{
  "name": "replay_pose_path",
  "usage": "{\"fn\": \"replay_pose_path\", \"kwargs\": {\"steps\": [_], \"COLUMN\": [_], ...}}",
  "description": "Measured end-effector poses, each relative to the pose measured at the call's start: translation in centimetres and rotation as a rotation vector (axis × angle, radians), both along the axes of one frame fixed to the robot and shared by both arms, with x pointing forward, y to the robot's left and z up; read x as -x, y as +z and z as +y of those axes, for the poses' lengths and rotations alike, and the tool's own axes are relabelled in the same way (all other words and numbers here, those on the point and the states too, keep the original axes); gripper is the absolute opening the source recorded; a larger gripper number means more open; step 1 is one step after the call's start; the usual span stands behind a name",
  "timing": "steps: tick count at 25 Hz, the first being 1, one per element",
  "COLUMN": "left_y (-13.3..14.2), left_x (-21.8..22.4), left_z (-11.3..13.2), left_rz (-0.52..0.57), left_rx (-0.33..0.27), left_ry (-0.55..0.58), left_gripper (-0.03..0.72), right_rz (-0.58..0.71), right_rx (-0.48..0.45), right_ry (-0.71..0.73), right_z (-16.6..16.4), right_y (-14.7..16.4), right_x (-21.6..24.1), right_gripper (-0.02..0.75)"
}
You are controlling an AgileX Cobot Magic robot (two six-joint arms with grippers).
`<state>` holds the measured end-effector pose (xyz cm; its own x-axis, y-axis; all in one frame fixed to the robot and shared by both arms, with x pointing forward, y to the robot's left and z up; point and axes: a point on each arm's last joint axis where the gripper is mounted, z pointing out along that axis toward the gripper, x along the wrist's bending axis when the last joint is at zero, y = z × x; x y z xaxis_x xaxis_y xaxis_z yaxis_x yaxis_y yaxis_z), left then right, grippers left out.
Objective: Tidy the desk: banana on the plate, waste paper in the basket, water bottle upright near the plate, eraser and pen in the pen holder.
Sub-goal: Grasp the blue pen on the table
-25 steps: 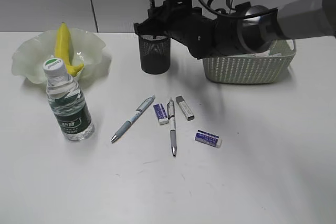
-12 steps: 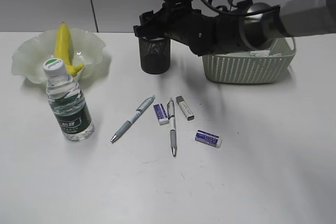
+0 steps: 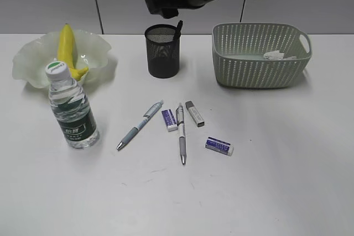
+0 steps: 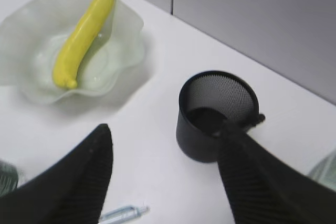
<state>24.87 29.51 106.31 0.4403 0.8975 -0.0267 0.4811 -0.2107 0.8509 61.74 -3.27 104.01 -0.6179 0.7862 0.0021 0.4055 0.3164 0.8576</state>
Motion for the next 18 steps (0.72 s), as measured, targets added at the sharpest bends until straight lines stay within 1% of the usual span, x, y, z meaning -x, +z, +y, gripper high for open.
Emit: {"fn": "replay_pose_path", "kwargs": {"steps": [2,4,6,7,9,12,14,18], "left_y": [0.0,0.0,0.0,0.0,0.0,0.0,0.0,0.0], "left_x": [0.0,0.0,0.0,0.0,0.0,0.0,0.0,0.0], "left_z": [0.0,0.0,0.0,0.0,0.0,0.0,0.0,0.0], "left_rz": [0.0,0.0,0.0,0.0,0.0,0.0,0.0,0.0], "left_rx": [0.0,0.0,0.0,0.0,0.0,0.0,0.0,0.0], "left_ry": [0.0,0.0,0.0,0.0,0.0,0.0,0.0,0.0], "left_gripper": [0.489,0.489,0.489,0.489,0.489,0.489,0.489,0.489], "right_rz": [0.055,0.112,0.18,0.202,0.288,0.406,0.449,0.487], "right_rx": [0.049,0.084,0.161,0.207,0.308,0.417,0.448,0.448], "right_ry": [0.013,-0.031,-0.08,-0.101,-0.134,-0.167,-0.174,-0.17], "right_z": [-0.7,-1.8,-3.1,-3.8,-5.1,-6.8,-7.8,-10.1], "right_y": [1.4,2.8,3.6,4.1,4.5,5.0,5.3,5.7], "right_x": [1.2,2.2,3.2,3.7,4.9,6.8,8.2,11.9], "right_gripper": [0.51,0.517,0.521,0.521,0.522,0.524,0.524,0.524]}}
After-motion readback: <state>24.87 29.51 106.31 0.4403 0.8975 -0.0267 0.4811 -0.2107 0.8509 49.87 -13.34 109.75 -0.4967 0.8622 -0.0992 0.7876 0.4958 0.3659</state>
